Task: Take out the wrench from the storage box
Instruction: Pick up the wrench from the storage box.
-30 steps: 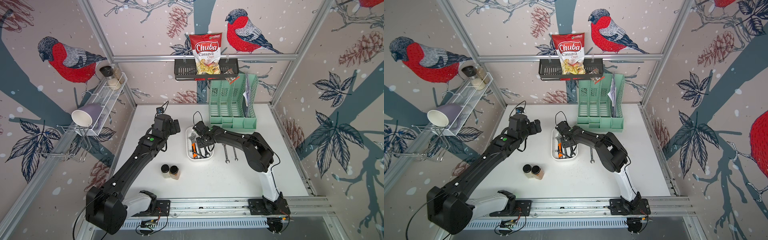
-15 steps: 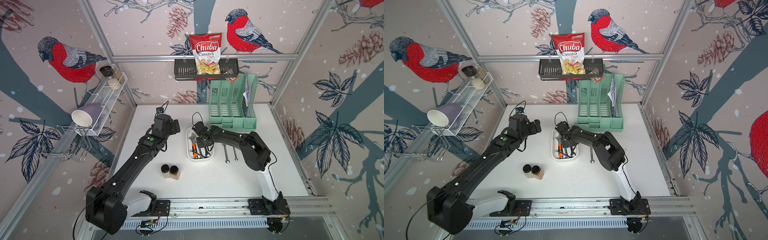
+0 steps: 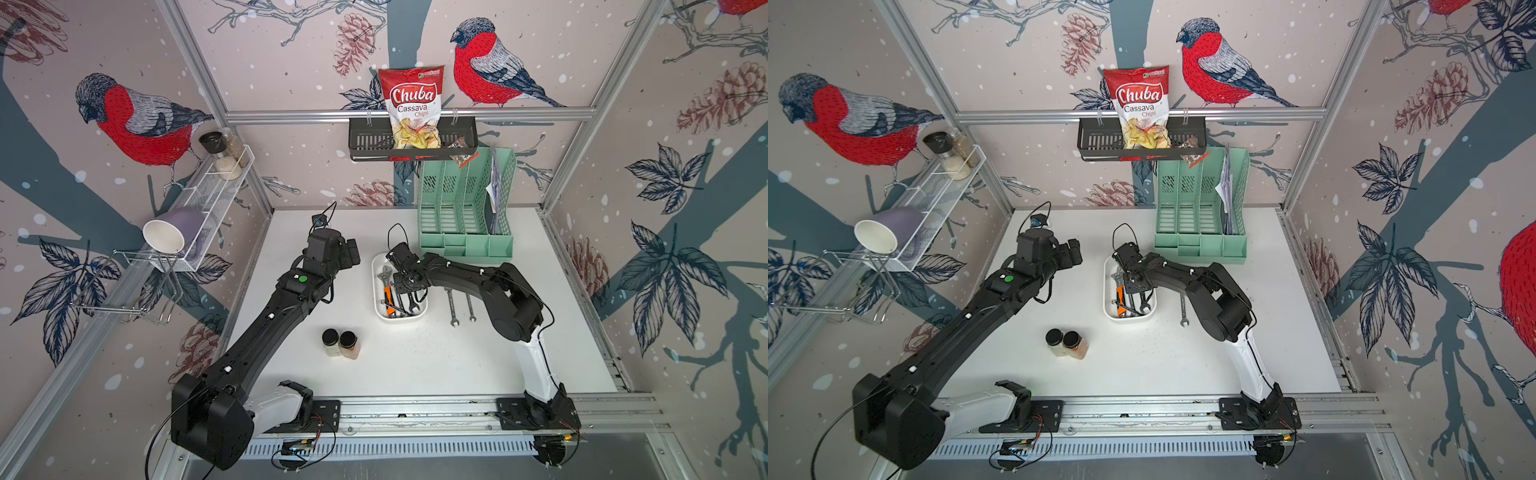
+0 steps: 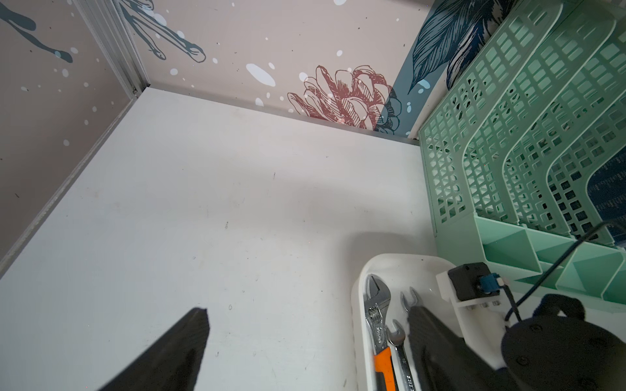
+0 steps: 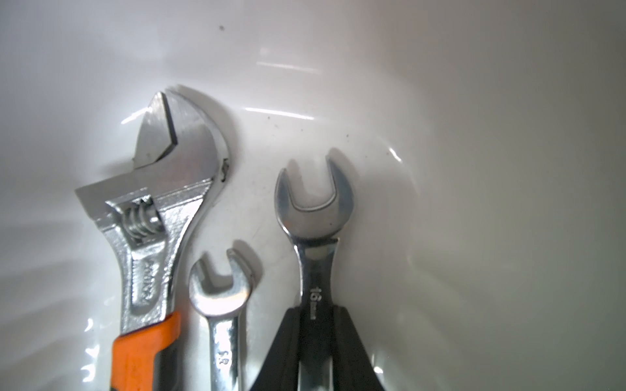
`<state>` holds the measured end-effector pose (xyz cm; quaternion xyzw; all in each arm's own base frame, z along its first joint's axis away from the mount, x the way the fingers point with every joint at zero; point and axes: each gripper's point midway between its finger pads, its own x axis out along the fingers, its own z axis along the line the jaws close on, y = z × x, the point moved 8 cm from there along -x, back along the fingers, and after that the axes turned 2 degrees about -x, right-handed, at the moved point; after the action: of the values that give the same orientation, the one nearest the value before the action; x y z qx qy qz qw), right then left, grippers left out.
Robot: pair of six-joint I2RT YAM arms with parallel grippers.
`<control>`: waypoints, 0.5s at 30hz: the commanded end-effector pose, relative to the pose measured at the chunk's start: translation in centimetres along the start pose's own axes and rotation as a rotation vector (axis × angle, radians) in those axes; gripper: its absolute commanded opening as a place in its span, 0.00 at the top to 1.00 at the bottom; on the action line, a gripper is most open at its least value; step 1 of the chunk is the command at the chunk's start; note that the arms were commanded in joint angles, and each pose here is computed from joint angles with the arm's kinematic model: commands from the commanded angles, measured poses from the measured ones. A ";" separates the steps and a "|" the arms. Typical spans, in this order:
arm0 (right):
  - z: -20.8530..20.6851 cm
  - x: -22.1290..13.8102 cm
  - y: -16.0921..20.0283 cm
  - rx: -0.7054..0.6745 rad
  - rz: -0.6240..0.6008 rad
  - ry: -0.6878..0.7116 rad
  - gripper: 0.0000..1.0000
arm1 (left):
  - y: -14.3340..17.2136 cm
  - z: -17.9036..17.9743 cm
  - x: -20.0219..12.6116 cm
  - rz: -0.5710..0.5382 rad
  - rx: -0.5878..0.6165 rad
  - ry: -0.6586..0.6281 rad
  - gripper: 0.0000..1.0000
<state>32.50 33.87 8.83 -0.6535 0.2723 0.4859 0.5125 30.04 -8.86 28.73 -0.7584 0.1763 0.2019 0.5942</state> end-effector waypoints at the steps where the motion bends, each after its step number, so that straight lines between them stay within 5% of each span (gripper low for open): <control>1: -0.8 1.1 1.9 0.000 0.106 0.042 0.84 | -0.1 0.1 0.0 -0.007 -0.009 -0.002 0.05; 15: -0.8 -0.1 -0.1 -0.016 0.043 0.054 0.90 | -0.1 0.1 0.1 -0.003 -0.007 0.001 0.05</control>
<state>33.11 34.09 9.47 -0.6550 0.2725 0.4831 0.5131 30.07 -8.85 28.67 -0.7581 0.1766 0.2028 0.5942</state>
